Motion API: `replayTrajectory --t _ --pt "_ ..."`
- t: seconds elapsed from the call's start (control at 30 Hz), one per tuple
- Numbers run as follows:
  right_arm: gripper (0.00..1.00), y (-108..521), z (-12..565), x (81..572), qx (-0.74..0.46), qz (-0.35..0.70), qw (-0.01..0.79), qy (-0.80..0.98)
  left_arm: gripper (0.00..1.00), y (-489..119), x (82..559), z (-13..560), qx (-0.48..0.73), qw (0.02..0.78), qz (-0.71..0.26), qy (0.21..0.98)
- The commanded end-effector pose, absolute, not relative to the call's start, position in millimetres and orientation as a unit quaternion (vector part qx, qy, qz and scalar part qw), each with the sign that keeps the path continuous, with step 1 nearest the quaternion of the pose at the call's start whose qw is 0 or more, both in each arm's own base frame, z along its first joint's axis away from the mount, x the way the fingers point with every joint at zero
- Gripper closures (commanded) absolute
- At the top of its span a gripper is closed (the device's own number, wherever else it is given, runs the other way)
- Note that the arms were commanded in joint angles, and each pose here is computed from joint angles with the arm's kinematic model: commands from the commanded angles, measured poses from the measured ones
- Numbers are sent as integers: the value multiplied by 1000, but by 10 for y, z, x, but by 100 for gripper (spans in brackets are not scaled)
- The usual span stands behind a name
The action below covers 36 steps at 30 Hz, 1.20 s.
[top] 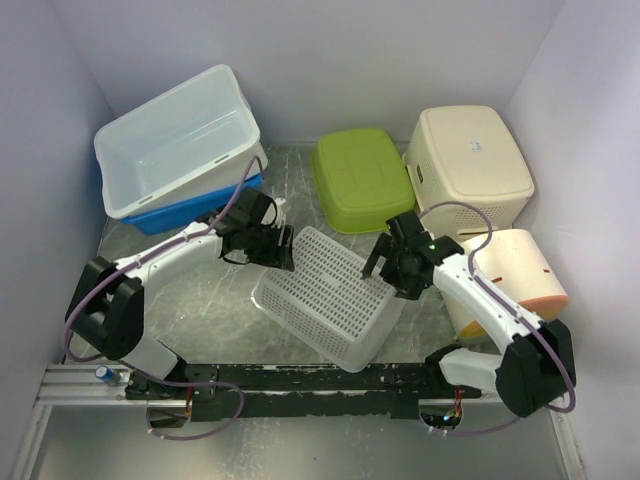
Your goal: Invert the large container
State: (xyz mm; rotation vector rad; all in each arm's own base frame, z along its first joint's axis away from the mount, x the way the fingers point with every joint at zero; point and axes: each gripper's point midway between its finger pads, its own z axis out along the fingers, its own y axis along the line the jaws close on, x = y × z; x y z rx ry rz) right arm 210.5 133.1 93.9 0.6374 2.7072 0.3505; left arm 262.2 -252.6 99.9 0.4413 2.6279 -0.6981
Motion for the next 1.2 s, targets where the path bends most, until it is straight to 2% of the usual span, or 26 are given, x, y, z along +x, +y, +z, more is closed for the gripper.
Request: replayTrajectory --t 0.0,0.5,0.73,1.17 --pt "5 1601 1174 2646 193 170 235 937 29 -2845 2104 1091 167 138 -296 930" --pt "3 1535 1389 3440 189 109 339 915 28 -3348 1768 1182 198 119 -322 918" --pt "2 1332 1629 3477 194 76 386 899 28 -3648 1699 1206 221 107 -357 901" --pt "0 1064 1678 3396 175 7 397 901 28 -3943 1464 1288 259 91 -376 885"
